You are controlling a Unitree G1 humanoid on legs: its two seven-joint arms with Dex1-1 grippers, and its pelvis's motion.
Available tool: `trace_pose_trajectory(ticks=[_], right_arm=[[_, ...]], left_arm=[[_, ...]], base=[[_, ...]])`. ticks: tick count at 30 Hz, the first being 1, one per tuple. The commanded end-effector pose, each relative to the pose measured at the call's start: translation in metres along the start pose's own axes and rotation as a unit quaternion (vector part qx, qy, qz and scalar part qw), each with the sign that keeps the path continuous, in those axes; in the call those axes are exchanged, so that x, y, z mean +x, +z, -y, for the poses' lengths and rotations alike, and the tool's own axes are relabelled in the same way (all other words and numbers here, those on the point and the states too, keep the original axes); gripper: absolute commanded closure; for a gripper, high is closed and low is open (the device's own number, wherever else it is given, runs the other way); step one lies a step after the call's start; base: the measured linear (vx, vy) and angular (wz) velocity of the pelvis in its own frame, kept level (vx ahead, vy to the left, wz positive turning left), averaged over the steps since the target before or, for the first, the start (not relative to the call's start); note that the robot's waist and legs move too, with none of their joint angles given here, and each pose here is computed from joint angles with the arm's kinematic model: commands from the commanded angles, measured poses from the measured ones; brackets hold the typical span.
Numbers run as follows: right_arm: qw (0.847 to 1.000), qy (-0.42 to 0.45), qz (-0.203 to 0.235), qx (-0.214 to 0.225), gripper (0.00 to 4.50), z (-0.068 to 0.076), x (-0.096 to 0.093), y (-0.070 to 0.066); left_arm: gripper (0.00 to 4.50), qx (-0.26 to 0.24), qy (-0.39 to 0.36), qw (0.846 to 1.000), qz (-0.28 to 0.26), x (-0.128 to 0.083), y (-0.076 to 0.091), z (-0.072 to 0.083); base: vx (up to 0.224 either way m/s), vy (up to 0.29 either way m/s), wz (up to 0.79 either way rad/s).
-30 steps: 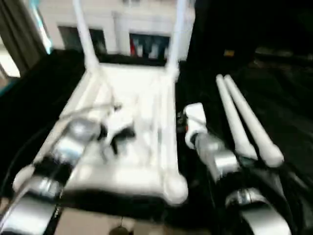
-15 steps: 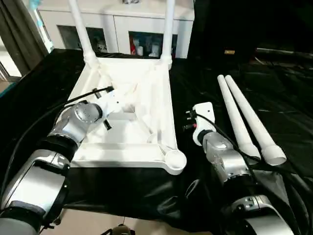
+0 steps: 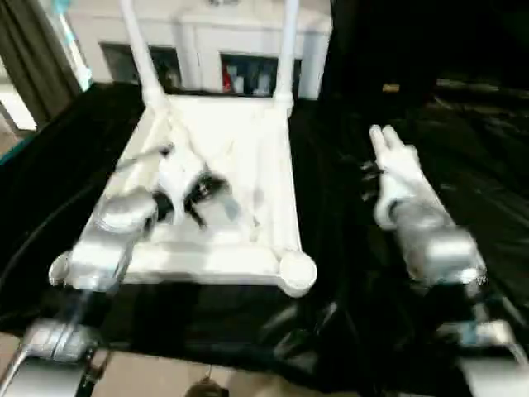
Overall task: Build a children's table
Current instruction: Rotate table base, then pick table leg
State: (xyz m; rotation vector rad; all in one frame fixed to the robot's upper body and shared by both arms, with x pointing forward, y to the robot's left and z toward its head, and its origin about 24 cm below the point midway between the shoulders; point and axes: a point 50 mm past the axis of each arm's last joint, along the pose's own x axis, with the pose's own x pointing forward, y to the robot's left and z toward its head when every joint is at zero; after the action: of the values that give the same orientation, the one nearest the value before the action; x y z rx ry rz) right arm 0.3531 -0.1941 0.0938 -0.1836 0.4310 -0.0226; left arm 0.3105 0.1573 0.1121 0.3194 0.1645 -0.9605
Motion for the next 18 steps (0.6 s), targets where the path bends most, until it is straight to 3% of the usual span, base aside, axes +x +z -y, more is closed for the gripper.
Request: trace_pose_trajectory(ticks=[1,6,10,18], right_arm=[[1.000,-0.016,-0.018,0.010,2.29,0.011,-0.001,0.008],[0.997,0.001,-0.065,0.031,1.97,0.023,0.000,0.008],[0.990,0.020,-0.133,0.035,1.59,0.031,-0.003,-0.002],[0.983,0.029,-0.179,0.031,0.81,0.035,-0.002,-0.016]], left_arm=[[3.07,-0.015,-0.066,0.998,0.011,0.001,0.008,0.017],[2.71,-0.038,-0.093,0.995,0.020,0.003,0.013,0.030],[2.31,-0.057,-0.141,0.988,0.021,-0.002,0.027,0.046],[1.75,-0.051,-0.159,0.986,0.002,-0.004,0.031,0.050]], base=[[0.000,0.000,0.00],[0.000,0.000,0.00],[0.000,0.000,0.00],[0.000,0.000,0.00]])
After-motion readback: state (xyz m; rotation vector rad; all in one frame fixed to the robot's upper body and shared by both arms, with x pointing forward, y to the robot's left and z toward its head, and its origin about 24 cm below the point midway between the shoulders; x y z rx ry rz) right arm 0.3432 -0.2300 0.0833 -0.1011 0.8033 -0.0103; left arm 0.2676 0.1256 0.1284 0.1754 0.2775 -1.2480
